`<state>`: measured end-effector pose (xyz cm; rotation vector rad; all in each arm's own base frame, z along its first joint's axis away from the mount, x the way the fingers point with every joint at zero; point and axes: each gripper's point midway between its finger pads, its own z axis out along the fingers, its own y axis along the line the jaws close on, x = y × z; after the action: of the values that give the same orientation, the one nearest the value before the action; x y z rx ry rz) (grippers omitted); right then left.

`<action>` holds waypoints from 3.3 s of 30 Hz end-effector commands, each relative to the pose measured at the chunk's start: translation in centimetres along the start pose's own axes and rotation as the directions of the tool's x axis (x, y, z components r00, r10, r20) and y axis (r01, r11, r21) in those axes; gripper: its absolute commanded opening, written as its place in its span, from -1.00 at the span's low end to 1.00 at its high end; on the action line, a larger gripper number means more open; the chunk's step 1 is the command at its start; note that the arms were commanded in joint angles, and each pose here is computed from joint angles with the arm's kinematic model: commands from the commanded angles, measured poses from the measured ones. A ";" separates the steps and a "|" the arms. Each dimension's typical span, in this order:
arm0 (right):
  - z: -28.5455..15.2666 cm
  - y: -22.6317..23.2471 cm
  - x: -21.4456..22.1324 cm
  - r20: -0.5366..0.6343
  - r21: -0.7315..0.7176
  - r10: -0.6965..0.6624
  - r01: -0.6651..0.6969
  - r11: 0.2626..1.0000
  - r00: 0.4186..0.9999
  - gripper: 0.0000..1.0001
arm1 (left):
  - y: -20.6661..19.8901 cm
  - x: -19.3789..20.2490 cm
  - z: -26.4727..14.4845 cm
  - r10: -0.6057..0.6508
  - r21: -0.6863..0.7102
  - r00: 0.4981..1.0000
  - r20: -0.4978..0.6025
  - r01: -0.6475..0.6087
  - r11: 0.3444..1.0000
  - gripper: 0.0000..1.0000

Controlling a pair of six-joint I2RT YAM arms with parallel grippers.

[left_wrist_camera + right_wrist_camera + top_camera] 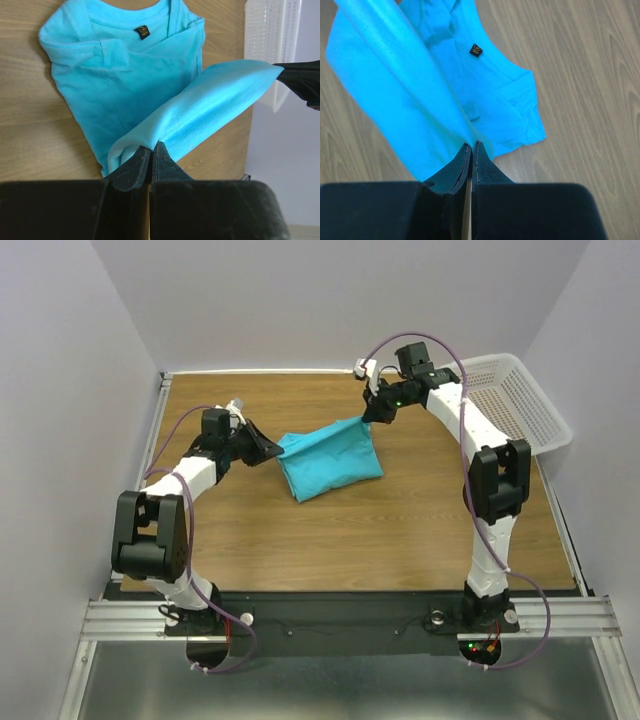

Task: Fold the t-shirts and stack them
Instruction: Fold the tshirt

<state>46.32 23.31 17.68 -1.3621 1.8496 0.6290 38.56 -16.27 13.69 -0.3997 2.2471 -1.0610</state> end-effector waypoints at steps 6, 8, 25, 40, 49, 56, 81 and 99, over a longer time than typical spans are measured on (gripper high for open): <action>0.9 -3.7 -0.4 0.011 0.123 0.009 -0.011 0.992 1.000 -0.99 | 0.8 -3.3 2.3 0.071 0.012 0.997 0.015 -0.071 0.997 -1.00; 1.1 -4.4 -0.2 0.005 0.148 0.019 -0.019 0.989 1.000 -0.99 | 1.7 -3.5 2.9 0.065 -0.002 0.998 0.010 -0.065 0.998 -1.00; 2.6 -6.8 1.0 0.011 0.234 0.093 -0.093 0.968 0.996 -0.99 | 2.2 -6.5 5.3 0.055 -0.011 0.998 0.037 -0.054 0.998 -1.00; 5.1 -8.9 2.2 0.027 0.314 0.166 -0.166 0.935 0.986 -0.96 | 2.4 -9.4 7.3 0.032 -0.025 0.996 0.083 -0.031 0.999 -0.95; 3.8 -12.0 0.5 0.144 0.510 0.248 -0.286 0.811 0.958 -0.06 | 0.1 -13.3 5.0 0.078 -0.051 0.973 0.219 -0.069 0.996 0.17; 3.8 -8.2 -3.4 0.253 0.304 0.235 -0.308 0.902 0.939 -0.53 | -3.8 -14.7 1.1 0.259 -0.022 0.920 0.295 -0.264 0.964 0.18; 10.9 0.8 5.8 0.085 -0.060 0.704 -0.702 0.710 0.705 -0.94 | 0.2 -7.2 11.4 0.170 0.125 0.982 0.077 -0.179 0.976 -0.10; 8.8 2.9 7.7 0.056 0.004 0.663 -0.664 0.747 0.746 -0.98 | 5.7 -10.2 11.9 0.095 -0.003 0.981 0.167 -0.096 0.995 -0.08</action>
<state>44.31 26.76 3.66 -0.5499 2.3538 1.0669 52.09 -16.03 4.74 -0.4024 2.1891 -1.0024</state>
